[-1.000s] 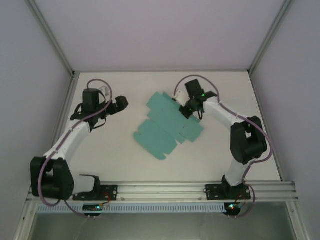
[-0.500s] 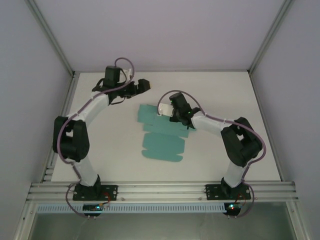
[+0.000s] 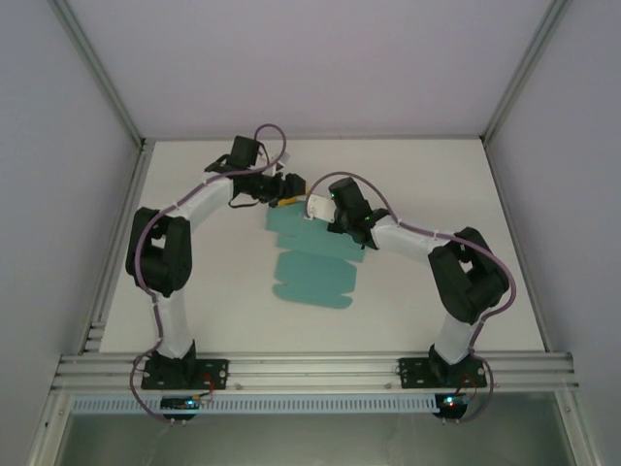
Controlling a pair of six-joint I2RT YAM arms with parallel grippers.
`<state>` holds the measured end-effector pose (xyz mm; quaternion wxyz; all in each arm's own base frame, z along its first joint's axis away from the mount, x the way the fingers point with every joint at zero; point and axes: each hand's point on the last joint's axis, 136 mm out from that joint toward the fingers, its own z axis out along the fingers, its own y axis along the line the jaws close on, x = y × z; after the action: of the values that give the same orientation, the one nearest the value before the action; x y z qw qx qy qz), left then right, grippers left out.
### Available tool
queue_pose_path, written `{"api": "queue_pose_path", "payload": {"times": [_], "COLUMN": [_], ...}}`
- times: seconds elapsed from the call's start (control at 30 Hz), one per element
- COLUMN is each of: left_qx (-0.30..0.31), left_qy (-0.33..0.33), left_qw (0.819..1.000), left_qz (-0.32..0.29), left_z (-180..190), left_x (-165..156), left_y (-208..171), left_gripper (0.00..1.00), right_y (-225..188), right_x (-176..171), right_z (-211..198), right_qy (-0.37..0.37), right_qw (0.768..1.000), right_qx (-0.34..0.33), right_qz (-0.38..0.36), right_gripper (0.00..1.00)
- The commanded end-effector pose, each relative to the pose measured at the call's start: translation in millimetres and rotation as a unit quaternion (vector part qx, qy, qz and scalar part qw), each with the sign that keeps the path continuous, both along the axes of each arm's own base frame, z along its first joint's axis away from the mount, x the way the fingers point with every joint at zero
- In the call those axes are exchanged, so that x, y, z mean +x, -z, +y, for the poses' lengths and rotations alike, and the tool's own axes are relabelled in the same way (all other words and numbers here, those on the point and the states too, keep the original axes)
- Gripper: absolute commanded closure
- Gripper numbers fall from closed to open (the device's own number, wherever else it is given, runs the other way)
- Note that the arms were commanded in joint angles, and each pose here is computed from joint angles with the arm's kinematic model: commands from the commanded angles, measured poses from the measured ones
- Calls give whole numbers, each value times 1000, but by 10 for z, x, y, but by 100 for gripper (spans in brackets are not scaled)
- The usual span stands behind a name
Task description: Assemble paper box
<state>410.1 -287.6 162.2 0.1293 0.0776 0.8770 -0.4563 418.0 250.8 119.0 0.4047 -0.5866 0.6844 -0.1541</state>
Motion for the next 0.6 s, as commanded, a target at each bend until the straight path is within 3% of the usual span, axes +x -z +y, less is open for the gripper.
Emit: {"api": "queue_pose_path", "payload": {"times": [0.0, 0.17, 0.57], "left_qx": [-4, -71, -204], "left_qy": [20, 38, 61], "left_qw": [1000, 996, 977], "left_qz": [23, 36, 22], "left_z": [-29, -210, -623], "left_x": [-217, -301, -113], "left_y": [44, -18, -288], "left_gripper": [38, 42, 50], "right_y": [-119, -167, -222], "right_x": [146, 173, 77], "right_z": [9, 55, 398], "right_qy": [40, 54, 16], "right_qw": [999, 997, 992], "right_qx": [26, 49, 119], "right_qz": [-17, -29, -43], "right_gripper": [100, 100, 100]}}
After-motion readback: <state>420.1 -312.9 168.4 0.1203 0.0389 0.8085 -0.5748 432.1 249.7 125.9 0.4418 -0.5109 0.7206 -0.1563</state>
